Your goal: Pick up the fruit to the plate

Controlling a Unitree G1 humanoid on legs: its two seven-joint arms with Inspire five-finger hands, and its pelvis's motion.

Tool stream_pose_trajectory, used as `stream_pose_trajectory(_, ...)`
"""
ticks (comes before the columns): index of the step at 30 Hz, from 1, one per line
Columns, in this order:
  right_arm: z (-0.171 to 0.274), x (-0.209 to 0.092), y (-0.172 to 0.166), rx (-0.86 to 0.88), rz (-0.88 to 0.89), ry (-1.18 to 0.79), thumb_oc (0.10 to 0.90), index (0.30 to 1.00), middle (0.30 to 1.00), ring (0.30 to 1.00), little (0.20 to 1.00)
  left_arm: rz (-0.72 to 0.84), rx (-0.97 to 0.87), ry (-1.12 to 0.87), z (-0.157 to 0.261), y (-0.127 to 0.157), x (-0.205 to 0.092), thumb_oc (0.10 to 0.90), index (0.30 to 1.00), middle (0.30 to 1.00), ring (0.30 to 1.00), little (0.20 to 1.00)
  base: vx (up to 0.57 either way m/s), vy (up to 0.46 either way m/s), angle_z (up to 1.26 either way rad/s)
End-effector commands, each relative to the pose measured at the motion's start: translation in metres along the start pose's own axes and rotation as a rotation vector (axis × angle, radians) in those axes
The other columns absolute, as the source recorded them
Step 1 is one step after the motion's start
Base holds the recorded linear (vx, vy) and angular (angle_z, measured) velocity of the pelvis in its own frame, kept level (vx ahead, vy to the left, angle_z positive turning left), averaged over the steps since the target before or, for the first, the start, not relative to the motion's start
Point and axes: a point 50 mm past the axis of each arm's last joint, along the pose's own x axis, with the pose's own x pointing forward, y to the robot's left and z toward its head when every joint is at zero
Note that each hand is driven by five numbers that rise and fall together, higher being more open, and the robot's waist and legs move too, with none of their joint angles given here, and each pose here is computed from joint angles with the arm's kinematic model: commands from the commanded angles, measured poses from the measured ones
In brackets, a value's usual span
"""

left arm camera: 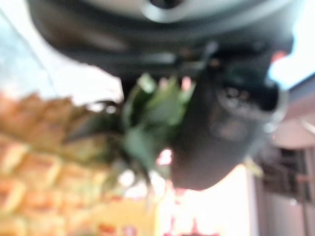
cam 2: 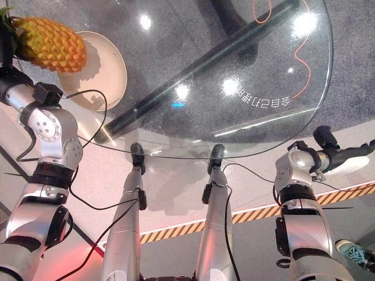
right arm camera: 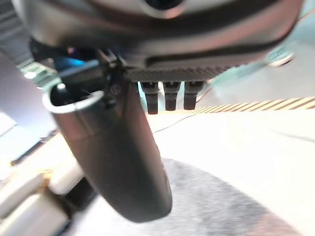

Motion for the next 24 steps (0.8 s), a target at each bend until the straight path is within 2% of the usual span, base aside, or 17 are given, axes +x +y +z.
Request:
stream_pose_trajectory(1, -0.001, 0.032, -0.035, -0.056, -0.058, 0.041, 0.800, 0.900, 0.900, 0.900, 0.900, -0.060, -0.095, -0.309, 0.050, -0.029, 0.034, 0.100, 0.300, 0.300, 0.300, 0.200, 0.03, -0.033, -0.01)
stream_pose_trajectory(10, -0.044, 0.036, -0.062, -0.207, -0.021, 0.247, 0.800, 0.900, 0.900, 0.900, 0.900, -0.085, 0.042, -0.335, 0.044, -0.033, 0.031, 0.100, 0.300, 0.300, 0.300, 0.200, 0.00, -0.003, 0.00)
stream_pose_trajectory(24, -0.079, 0.021, -0.063, -0.351, 0.166, 0.362, 0.800, 0.900, 0.900, 0.900, 0.900, -0.158, 0.170, -0.297, 0.028, -0.031, 0.024, 0.100, 0.300, 0.300, 0.300, 0.200, 0.00, 0.000, 0.00)
